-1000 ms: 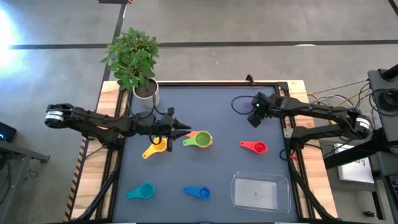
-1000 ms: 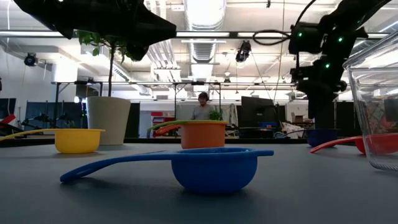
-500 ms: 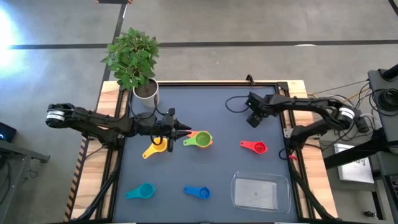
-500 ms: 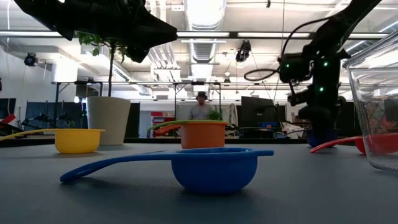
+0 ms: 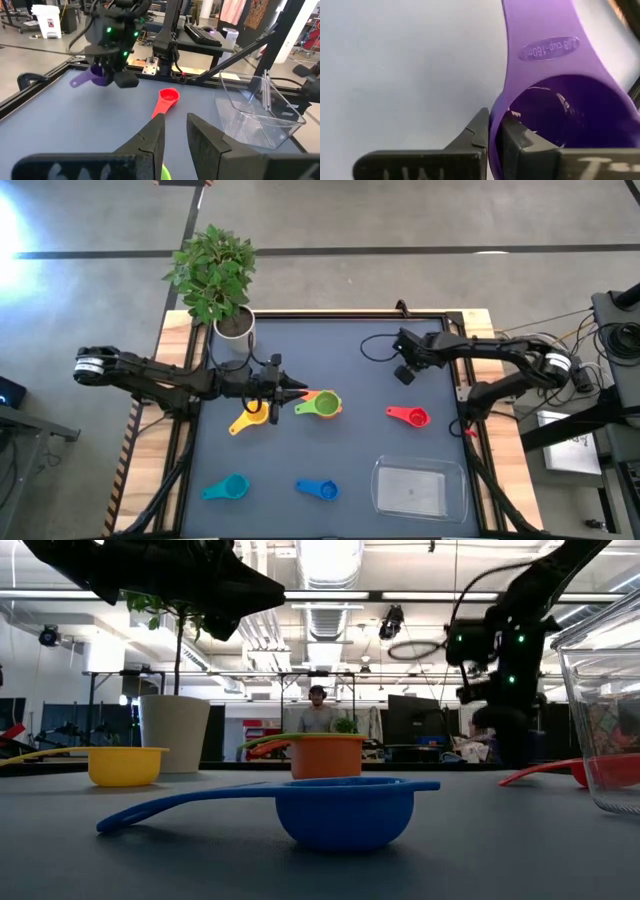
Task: Nest measuring cups in basket
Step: Stack the purple measuring cup on top of the green measuring cup
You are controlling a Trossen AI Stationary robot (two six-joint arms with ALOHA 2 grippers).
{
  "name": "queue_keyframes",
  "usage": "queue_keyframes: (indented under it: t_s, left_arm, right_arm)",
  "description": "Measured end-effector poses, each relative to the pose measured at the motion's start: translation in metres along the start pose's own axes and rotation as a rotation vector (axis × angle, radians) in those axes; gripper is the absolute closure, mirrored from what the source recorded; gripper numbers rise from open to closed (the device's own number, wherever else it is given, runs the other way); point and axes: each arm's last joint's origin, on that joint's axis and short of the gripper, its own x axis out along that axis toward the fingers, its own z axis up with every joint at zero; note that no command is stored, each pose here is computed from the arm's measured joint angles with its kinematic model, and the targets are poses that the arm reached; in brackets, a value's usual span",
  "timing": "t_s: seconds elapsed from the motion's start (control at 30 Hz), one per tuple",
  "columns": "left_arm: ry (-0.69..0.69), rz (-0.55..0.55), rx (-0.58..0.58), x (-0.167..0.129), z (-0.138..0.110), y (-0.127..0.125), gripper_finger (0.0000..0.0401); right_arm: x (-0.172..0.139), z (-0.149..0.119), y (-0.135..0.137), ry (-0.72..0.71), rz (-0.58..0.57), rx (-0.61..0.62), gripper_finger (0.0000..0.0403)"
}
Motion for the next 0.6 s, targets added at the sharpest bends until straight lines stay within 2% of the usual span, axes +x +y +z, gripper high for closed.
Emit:
queue_keyframes:
  t_s: [0.27,0.47,0.6]
  left_arm:
    - [0.043,0.014,0.01,0.01,-0.012,0.002,0.0338]
    - [0.05,0.026,0.111,0.025,-0.009,0.002,0.0334]
    - [0.104,0.048,0.153,0.035,-0.003,0.001,0.0309]
  right_arm:
    - [-0.057,0.013,0.036,-0.254,0.144,-0.029,0.0394]
    - [-0.091,0.017,0.079,-0.448,0.277,-0.167,0.0394]
    - [-0.1,0.015,0.104,-0.507,0.333,-0.265,0.0394]
